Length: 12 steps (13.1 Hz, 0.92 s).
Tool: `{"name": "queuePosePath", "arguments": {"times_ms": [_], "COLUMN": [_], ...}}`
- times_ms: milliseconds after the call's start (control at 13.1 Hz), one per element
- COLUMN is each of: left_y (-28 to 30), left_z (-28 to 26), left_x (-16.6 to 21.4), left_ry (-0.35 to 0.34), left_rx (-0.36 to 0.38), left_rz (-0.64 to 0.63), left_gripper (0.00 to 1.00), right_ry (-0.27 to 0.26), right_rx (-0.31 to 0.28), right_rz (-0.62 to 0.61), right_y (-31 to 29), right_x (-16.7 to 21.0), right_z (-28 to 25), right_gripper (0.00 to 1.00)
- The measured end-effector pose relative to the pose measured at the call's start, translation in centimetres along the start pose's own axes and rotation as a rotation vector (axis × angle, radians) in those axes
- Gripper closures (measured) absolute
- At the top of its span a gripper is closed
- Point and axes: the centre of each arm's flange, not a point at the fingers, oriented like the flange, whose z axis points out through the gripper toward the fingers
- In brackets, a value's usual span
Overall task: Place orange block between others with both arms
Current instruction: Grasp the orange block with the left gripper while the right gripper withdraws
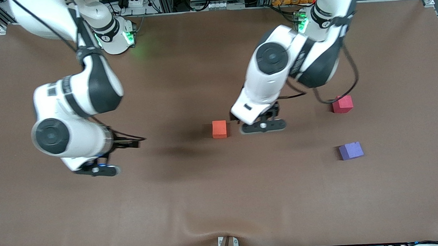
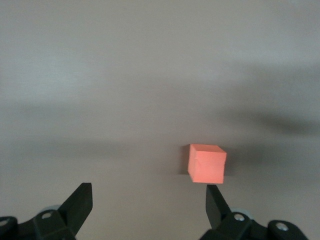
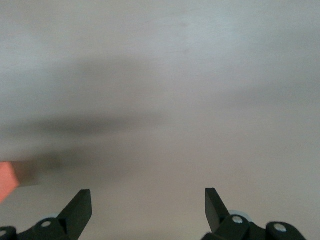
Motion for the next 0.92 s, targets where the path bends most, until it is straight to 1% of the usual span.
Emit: {"name": "queuePosePath", "arguments": {"times_ms": [77,230,383,536,689,766,919], "left_y": [1.4,3.8,5.8,7.0,7.5,7.5,7.7], "left_z": [2.0,5.7,9.0,12.0,14.4,15.2,16.3], "left_x": [-0.5,-1.6,-2.7,-3.6,-4.3,-4.5,-4.7], "left_ry": [-0.001,0.003,0.011,0.005,-0.013,-0.020,-0.025], "left_rx": [0.001,-0.002,-0.010,-0.004,0.013,0.020,0.027], "left_rz": [0.019,0.048,0.054,0.071,0.081,0.076,0.043], "left_gripper": [0.00,0.00,0.00,0.00,0.00,0.00,0.00], "right_ry": [-0.001,-0.003,0.008,0.036,0.047,0.062,0.088], "right_rx": [-0.014,-0.013,0.003,0.023,0.032,0.036,0.042], "right_rz": [-0.005,-0.024,-0.044,-0.063,-0.071,-0.076,-0.084], "right_y": [1.7,4.8,9.1,12.9,14.1,14.2,14.5], "right_x": [-0.1,-0.7,-1.7,-3.6,-6.3,-7.5,-8.7], "right_z": [-0.2,-1.1,-2.8,-5.5,-8.4,-9.8,-11.2], "right_gripper": [0.00,0.00,0.00,0.00,0.00,0.00,0.00]}}
